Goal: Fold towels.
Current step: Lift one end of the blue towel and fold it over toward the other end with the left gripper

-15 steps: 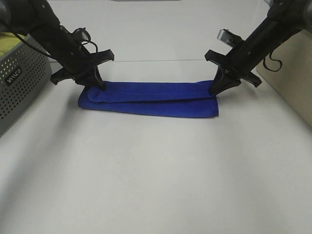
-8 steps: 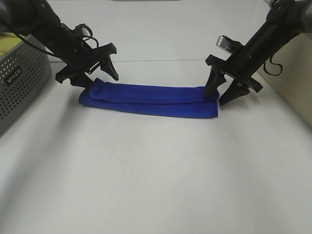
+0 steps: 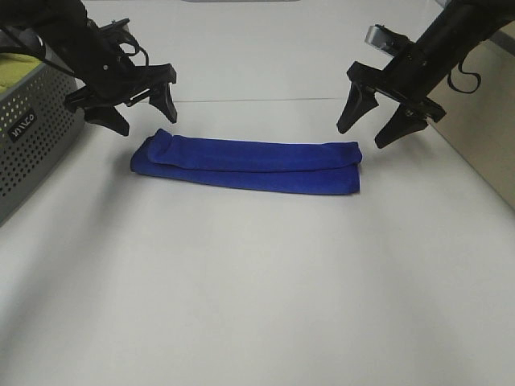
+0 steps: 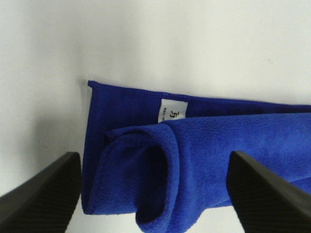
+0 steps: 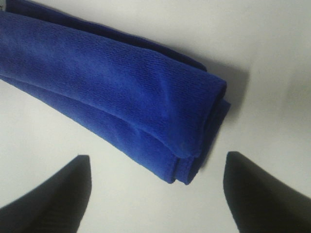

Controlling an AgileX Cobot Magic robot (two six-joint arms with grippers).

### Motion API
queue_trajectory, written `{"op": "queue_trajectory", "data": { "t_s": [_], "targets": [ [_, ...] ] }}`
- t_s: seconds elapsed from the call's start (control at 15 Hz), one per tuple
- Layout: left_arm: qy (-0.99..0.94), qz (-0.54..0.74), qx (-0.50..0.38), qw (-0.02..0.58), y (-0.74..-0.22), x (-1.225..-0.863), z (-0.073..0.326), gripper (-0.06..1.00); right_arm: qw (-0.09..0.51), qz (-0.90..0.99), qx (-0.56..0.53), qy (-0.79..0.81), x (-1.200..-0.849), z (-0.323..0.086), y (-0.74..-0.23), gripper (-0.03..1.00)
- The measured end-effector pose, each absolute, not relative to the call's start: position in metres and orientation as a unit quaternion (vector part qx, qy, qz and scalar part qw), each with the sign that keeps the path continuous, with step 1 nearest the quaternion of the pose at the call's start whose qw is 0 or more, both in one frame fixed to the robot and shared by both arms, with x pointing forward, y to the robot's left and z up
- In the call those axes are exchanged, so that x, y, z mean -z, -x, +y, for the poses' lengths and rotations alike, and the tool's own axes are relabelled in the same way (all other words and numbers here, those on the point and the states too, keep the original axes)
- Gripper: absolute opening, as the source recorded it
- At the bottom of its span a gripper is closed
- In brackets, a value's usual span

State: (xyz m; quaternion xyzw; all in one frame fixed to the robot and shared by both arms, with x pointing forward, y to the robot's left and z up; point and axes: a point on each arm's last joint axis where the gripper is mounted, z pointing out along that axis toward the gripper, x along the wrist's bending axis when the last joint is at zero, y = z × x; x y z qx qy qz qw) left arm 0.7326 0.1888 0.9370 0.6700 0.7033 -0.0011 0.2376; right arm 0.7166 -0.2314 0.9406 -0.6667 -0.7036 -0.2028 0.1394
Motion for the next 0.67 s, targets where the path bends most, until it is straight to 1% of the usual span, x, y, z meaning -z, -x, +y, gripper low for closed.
{"op": "queue_trajectory", "data": {
  "t_s": [0.33, 0.67],
  "targets": [
    [-0.692, 0.690, 0.012, 0.212, -0.735, -0.902, 0.189, 0.80, 0.124, -0.711, 0.185, 0.667, -0.939, -0.236, -0.716, 0.74],
    [-0.716, 0.663, -0.009, 0.218, -0.739, -0.892, 0.189, 0.80, 0.120, -0.713, 0.180, 0.667, -0.938, -0.237, -0.716, 0.74]
  ]
}}
